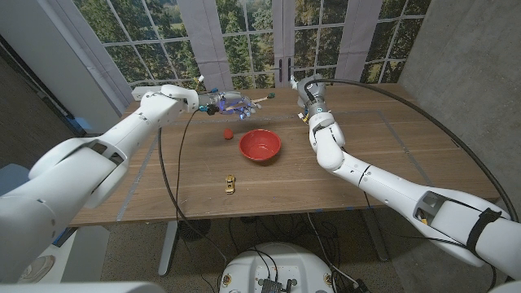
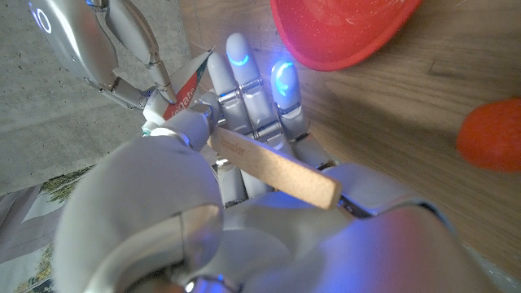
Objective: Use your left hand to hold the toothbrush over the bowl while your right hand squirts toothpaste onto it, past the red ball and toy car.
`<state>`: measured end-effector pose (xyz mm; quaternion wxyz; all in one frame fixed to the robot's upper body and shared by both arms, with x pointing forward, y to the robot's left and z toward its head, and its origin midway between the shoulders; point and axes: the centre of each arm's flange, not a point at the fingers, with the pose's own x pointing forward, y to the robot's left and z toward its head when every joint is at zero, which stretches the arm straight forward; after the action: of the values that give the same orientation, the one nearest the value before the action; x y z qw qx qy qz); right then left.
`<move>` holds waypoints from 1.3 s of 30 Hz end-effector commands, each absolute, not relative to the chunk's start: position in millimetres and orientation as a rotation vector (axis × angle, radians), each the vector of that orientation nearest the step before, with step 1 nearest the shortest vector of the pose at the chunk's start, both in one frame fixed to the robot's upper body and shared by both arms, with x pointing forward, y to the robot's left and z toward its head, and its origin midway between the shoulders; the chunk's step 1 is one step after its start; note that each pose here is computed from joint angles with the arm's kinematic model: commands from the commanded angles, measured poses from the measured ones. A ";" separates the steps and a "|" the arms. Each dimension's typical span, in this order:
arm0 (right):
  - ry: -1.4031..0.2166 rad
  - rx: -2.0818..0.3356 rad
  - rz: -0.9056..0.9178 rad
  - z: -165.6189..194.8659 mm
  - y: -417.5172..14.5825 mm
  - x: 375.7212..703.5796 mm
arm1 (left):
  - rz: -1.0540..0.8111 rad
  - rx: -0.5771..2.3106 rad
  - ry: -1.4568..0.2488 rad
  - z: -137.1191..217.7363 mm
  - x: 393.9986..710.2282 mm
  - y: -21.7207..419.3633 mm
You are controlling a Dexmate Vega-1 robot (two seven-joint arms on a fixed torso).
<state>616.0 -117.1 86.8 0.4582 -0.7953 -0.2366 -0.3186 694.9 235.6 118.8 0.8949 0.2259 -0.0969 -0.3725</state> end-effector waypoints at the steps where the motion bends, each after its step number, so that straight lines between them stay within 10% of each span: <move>1: -0.616 -1.917 -0.744 86.3 -114.7 598.0 | -0.794 0.499 -0.236 140.0 684.2 238.7; 39: -0.427 -1.806 -0.746 64.3 -166.5 588.9 | -0.744 0.490 -0.214 131.8 664.1 243.3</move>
<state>595.2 -147.1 75.1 0.5288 -0.7611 -0.2076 -0.3131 671.3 239.0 135.8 0.8905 0.2450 -0.1095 -0.3673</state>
